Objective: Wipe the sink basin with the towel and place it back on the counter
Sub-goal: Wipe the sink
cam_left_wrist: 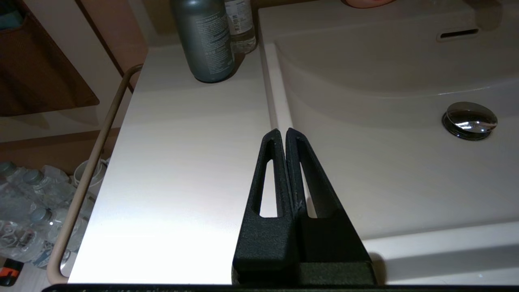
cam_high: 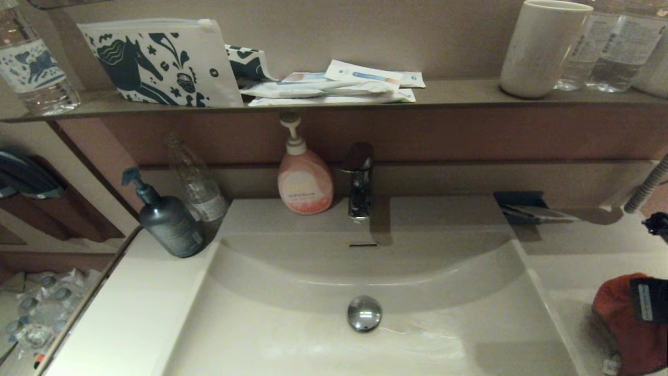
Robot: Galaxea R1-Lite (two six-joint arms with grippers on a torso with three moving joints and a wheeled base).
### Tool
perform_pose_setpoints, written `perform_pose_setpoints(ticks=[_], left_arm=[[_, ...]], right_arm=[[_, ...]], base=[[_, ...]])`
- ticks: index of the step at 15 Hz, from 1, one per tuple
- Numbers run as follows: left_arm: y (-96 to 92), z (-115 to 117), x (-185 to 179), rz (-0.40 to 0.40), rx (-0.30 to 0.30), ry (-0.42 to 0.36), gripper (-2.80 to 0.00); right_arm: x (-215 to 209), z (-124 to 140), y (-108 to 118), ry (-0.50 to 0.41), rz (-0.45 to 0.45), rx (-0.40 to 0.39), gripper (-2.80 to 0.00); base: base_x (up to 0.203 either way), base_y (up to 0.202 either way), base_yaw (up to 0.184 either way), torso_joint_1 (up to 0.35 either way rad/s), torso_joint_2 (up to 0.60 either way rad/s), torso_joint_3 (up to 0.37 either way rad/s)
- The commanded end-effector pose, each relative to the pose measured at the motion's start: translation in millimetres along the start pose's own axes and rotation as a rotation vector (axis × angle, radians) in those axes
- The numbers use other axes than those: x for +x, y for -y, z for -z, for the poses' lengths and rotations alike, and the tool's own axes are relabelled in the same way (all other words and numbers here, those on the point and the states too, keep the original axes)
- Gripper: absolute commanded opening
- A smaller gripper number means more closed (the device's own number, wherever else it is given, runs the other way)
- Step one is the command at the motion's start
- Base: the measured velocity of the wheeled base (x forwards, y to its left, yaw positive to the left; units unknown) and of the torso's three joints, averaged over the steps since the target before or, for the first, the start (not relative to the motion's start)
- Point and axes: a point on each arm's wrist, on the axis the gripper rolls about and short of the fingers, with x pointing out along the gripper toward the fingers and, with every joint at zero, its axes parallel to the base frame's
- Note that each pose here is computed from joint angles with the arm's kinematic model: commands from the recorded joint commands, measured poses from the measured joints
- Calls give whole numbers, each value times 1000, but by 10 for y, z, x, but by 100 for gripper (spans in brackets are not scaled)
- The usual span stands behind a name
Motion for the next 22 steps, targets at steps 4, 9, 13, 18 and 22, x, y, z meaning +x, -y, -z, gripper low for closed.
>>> perform_pose_setpoints(ticks=[4, 9, 13, 18, 22], left_arm=[[0, 0, 1, 0, 1, -1, -280], [0, -2, 1, 0, 1, 0, -280], [0, -2, 1, 0, 1, 0, -280], [0, -2, 1, 0, 1, 0, -280], [0, 0, 1, 0, 1, -1, -280]], right_arm=[[33, 627, -78, -118, -50, -260, -280], [108, 947, -13, -238, -27, -379, -280], [194, 1047, -33, -331, -77, -397, -280], [298, 977, -101, -373, -387, -301, -280], [612, 874, -106, -366, -385, -302, -280]], base=[[0, 0, 0, 0, 0, 0], [0, 0, 0, 0, 0, 0], [0, 0, 0, 0, 0, 0], [0, 0, 0, 0, 0, 0], [0, 0, 0, 0, 0, 0]])
